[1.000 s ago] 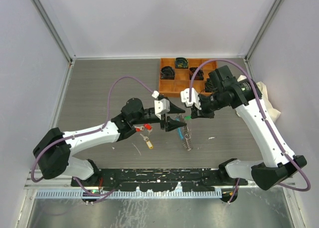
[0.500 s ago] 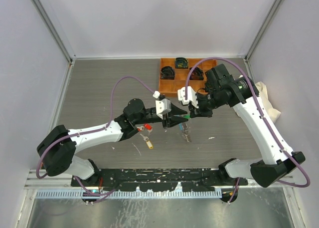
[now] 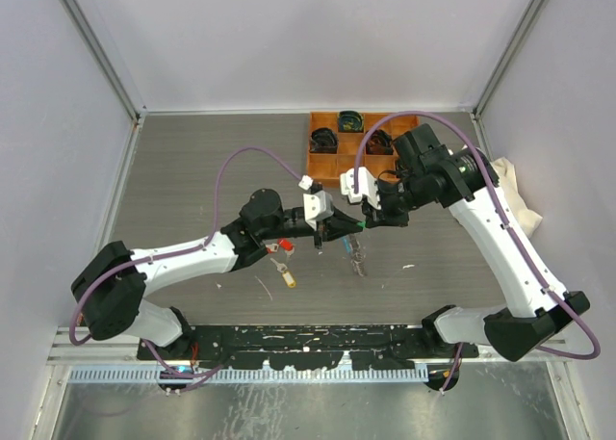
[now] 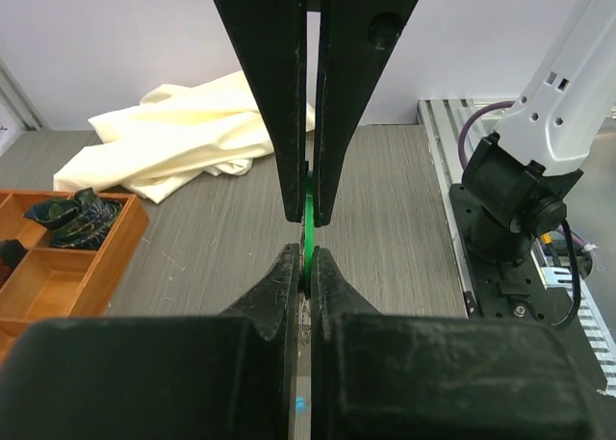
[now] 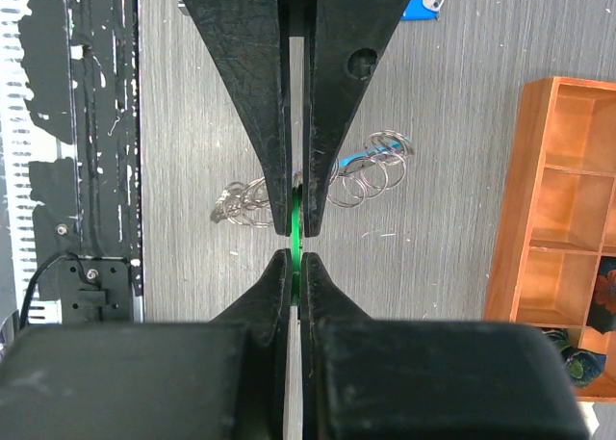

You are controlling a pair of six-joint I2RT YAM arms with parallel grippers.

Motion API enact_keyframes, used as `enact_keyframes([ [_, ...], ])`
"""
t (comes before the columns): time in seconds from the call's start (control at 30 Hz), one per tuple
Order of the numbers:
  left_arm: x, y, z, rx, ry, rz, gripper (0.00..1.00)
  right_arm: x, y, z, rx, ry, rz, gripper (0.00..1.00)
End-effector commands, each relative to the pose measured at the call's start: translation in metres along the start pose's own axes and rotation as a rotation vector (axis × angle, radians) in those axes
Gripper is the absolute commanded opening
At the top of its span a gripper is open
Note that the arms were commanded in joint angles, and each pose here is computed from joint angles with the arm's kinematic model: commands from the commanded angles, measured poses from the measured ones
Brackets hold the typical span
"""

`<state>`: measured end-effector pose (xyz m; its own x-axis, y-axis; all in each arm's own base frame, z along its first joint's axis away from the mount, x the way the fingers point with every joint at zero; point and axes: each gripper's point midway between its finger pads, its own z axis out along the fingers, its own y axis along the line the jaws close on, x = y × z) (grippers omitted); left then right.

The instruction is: Remove the keys from the keyring

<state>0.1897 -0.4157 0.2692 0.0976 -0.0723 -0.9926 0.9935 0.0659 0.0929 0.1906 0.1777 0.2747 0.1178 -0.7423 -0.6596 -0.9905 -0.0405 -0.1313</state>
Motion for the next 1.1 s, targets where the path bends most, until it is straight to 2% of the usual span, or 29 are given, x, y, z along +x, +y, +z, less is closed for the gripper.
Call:
enact_keyframes([
  [0.0,-0.027,0.001,0.006,0.015,-0.044,0.027,0.0,-0.02,-0.004,-0.005,0.026,-0.065,-0.037,0.01],
  [0.1,-0.026,0.003,0.006,0.0,-0.037,0.004,0.0,-0.022,-0.004,-0.004,0.03,-0.074,-0.035,0.03],
  [0.33,-0.035,0.002,-0.005,-0.048,-0.124,-0.033,0.0,-0.028,-0.002,-0.008,0.045,-0.165,-0.006,0.4],
  [0.6,-0.06,-0.004,-0.022,-0.078,-0.313,-0.093,0.0,-0.041,-0.003,-0.051,0.07,-0.59,0.14,0.65],
  [0.67,-0.068,-0.006,-0.027,-0.083,-0.363,-0.105,0.0,-0.043,0.0,-0.052,0.058,-0.665,0.18,0.67],
  [0.83,-0.088,-0.004,-0.035,-0.103,-0.468,-0.143,0.0,-0.051,0.01,-0.052,-0.018,-0.759,0.206,0.67],
  [1.07,-0.098,-0.006,-0.035,-0.089,-0.489,-0.161,0.0,-0.051,0.01,-0.048,-0.08,-0.804,0.266,0.61],
])
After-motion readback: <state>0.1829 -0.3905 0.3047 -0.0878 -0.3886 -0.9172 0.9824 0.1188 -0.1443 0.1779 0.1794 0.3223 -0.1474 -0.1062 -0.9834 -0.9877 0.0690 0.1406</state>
